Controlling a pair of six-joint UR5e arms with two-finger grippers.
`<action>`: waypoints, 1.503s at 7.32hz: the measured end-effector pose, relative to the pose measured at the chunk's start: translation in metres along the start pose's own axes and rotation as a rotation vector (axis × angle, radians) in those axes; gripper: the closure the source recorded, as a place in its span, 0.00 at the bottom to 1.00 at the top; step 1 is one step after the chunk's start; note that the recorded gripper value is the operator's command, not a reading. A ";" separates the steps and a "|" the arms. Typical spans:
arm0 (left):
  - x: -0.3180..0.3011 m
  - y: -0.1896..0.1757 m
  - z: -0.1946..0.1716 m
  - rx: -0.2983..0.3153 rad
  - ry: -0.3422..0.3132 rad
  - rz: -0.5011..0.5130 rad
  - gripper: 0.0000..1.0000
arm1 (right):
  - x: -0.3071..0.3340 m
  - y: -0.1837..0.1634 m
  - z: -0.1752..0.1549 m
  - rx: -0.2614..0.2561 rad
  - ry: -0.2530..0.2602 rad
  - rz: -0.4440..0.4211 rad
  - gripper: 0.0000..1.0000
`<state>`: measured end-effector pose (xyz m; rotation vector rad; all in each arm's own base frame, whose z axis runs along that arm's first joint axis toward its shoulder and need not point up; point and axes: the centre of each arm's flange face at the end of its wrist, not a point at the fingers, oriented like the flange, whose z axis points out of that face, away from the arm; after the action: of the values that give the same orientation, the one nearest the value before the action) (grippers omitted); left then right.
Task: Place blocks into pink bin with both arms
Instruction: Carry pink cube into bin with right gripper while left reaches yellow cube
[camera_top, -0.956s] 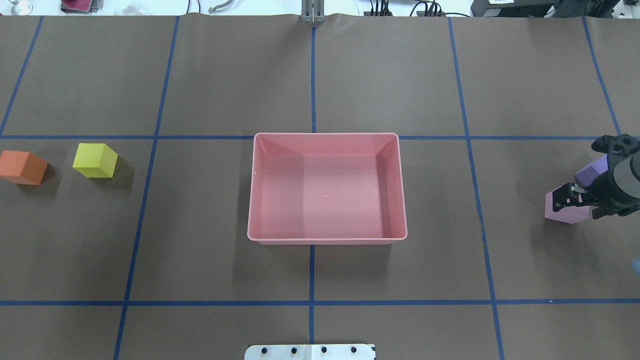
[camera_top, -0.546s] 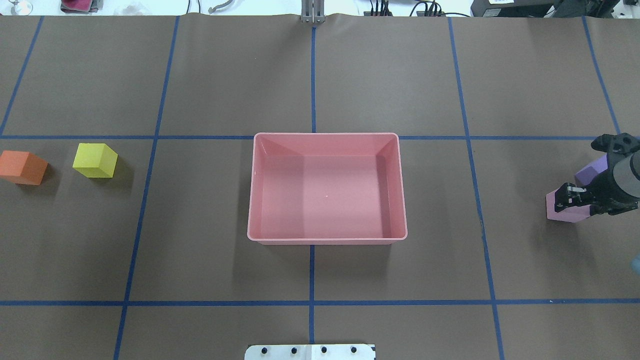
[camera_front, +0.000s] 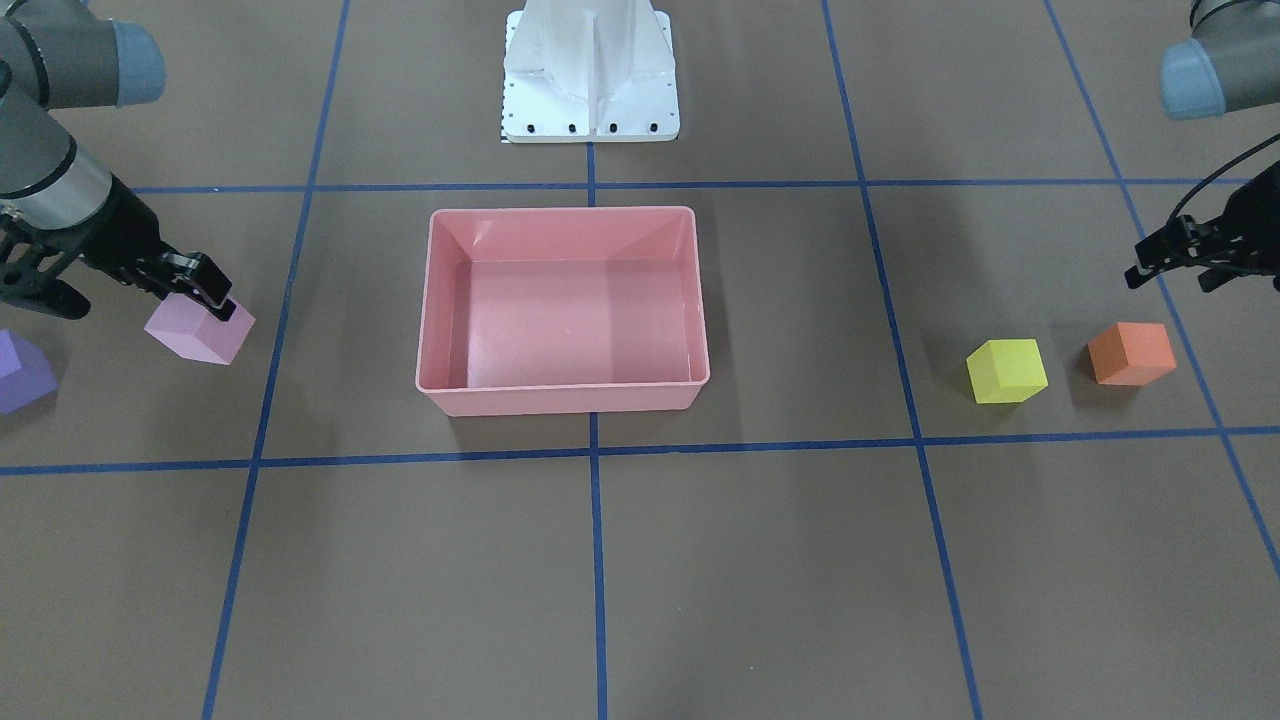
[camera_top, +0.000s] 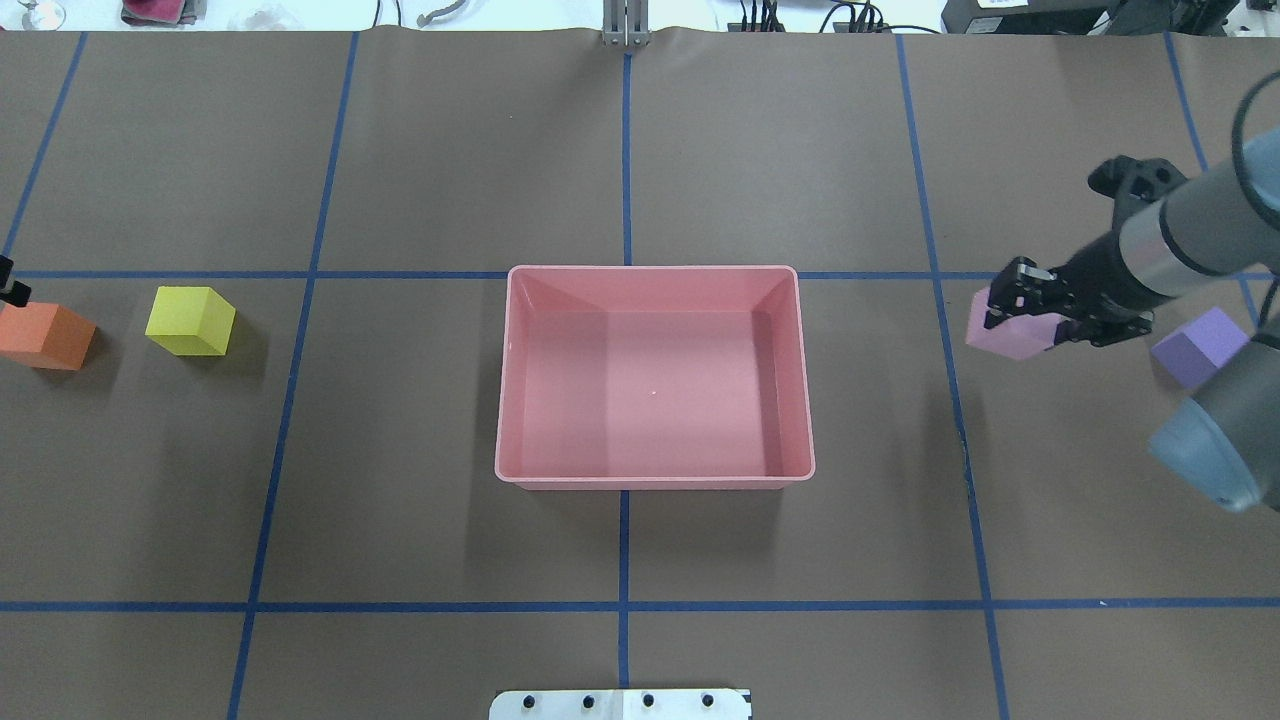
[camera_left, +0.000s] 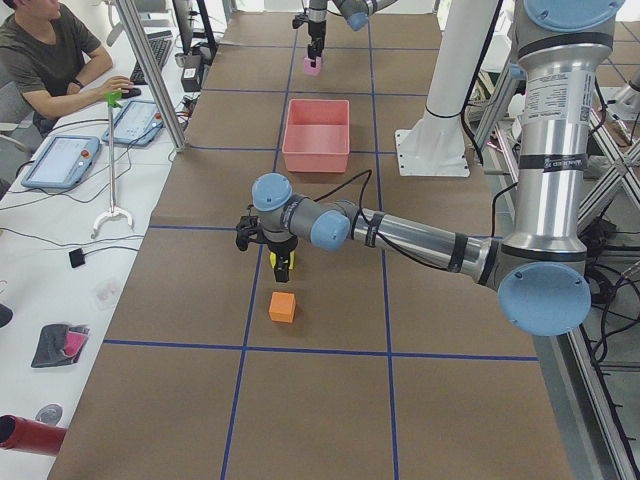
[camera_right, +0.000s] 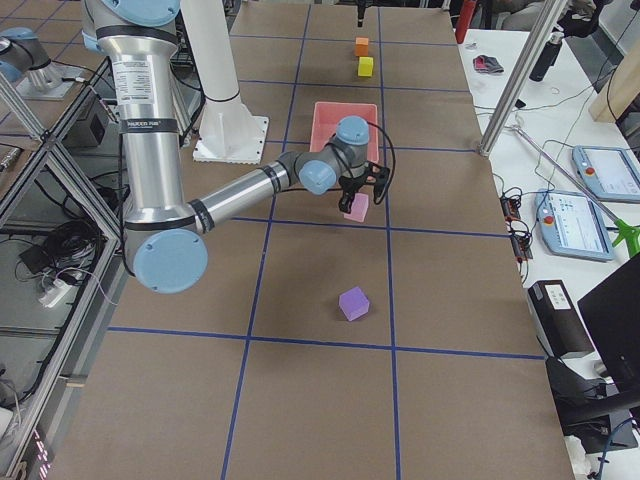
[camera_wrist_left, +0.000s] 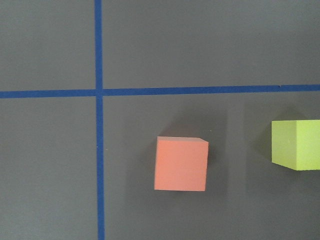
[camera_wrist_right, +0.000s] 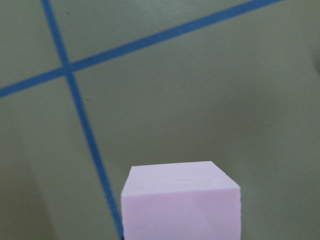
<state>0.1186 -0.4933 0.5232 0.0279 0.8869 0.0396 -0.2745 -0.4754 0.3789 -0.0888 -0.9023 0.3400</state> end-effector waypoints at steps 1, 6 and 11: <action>0.024 -0.003 0.009 0.000 0.007 0.021 0.01 | -0.069 0.007 -0.015 -0.012 -0.002 0.000 1.00; 0.081 -0.042 0.058 -0.041 -0.011 0.030 0.01 | -0.227 0.114 0.012 -0.011 0.005 0.045 1.00; 0.097 -0.052 0.115 -0.085 -0.089 0.035 0.08 | -0.238 0.161 0.065 -0.044 0.069 0.011 0.00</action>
<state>0.2699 -0.5417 0.5186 -0.0338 0.7954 0.1077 -0.5018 -0.4057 0.2052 -0.1458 -0.8417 0.3255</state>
